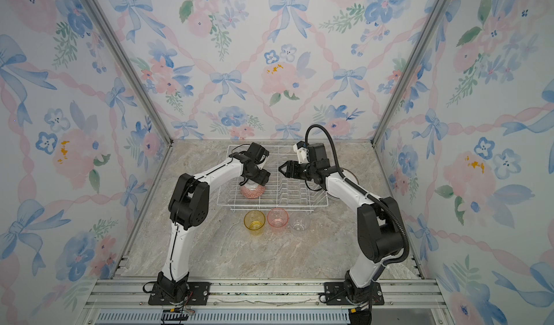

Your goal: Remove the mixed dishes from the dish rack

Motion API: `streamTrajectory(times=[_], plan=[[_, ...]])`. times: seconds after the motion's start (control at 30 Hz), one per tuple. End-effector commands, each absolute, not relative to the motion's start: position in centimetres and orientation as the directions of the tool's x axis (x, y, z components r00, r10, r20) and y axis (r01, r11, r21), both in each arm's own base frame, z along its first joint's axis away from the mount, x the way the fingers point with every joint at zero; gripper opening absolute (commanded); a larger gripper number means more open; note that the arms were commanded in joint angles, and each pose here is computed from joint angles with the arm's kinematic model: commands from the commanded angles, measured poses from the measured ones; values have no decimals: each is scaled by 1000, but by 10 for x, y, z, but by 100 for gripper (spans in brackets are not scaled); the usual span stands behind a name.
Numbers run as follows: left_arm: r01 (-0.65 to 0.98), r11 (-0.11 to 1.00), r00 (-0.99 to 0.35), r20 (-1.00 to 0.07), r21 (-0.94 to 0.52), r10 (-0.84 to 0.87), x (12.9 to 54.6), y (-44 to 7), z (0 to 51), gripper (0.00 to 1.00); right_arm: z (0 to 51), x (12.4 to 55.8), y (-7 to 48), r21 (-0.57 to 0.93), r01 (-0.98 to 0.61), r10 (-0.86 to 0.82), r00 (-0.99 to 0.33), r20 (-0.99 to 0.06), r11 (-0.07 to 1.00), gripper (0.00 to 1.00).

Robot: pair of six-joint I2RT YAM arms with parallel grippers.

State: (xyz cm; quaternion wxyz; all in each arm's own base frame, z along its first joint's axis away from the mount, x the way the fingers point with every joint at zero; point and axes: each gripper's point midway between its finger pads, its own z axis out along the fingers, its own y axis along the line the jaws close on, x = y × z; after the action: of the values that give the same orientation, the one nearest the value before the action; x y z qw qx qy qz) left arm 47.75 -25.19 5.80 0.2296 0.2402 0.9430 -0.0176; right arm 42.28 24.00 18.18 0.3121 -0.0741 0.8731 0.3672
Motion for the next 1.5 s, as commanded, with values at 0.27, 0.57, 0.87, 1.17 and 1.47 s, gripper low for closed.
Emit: streamTrajectory(times=[0.27,0.57,0.87,1.17,1.47], plan=[[422,896,-731,-532,138,427,460,-233,138,84,182,419,238,607,-363,100,-798,-594,707,65],[408,903,-756,-505,135,417,408,-202,151,68,175,411,249,613,-385,55,-817,-574,690,65],[419,899,-772,-469,131,428,402,-205,140,65,175,408,257,616,-397,41,-819,-573,681,65],[450,884,-773,-439,128,458,406,-219,124,82,174,406,257,613,-395,36,-821,-570,684,65],[442,882,-776,-423,164,468,415,-217,114,77,175,408,257,612,-397,36,-820,-572,684,65]])
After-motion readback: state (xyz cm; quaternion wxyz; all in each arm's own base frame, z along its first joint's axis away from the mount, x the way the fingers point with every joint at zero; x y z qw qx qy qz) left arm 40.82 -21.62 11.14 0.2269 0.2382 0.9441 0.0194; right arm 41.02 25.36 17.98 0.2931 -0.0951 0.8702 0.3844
